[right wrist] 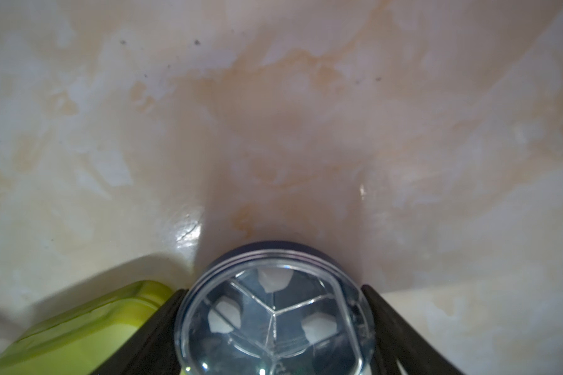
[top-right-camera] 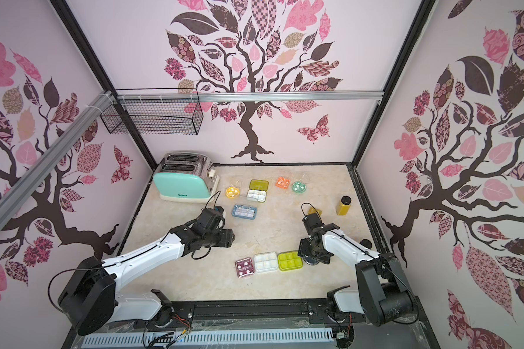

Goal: Close pillboxes
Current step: Place the pillbox at the center of the board, then move the pillbox to the center of the board.

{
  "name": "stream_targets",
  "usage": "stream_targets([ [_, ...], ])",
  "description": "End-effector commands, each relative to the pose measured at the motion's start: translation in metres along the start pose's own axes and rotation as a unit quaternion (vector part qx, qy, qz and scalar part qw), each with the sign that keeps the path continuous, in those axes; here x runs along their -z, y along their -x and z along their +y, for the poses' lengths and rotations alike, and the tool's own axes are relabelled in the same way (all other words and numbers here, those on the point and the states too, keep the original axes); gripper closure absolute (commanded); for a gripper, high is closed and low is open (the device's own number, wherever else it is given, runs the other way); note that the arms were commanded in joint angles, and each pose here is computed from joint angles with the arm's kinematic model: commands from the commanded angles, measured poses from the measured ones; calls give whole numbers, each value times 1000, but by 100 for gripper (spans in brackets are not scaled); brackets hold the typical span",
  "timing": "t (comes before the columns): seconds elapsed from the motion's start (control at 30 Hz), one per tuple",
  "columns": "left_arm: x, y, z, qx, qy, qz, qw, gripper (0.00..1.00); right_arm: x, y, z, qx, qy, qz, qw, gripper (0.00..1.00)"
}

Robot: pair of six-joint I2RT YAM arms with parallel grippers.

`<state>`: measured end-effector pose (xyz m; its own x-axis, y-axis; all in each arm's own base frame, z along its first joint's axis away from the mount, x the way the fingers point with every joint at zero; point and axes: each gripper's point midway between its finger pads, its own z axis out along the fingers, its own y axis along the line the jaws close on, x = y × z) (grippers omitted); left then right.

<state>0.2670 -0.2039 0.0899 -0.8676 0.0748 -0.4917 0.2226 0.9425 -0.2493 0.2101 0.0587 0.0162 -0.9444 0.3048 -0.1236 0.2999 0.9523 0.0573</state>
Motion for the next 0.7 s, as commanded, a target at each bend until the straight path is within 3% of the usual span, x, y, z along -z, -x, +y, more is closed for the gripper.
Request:
stream_targets([
  [0.0,4,10,-2,-1,-3,-14,1000,31,1,5,1,6,-6,-5,1000,17],
  [0.13,4,8,-1,-1,-2,-11,1000,31,0,4,4,9,1,-1,1000,10],
  [0.33,-1,13,-2,-7,4,-8,1000,33,23,20,14,30,26,-42,998,5],
  [0.4,0,24,-2,-9,10,-12,1000,33,32,29,16,40,29,-62,997,1],
  [0.67,-11,74,14,7,31,-21,999,35,54,52,38,69,65,-104,990,1],
])
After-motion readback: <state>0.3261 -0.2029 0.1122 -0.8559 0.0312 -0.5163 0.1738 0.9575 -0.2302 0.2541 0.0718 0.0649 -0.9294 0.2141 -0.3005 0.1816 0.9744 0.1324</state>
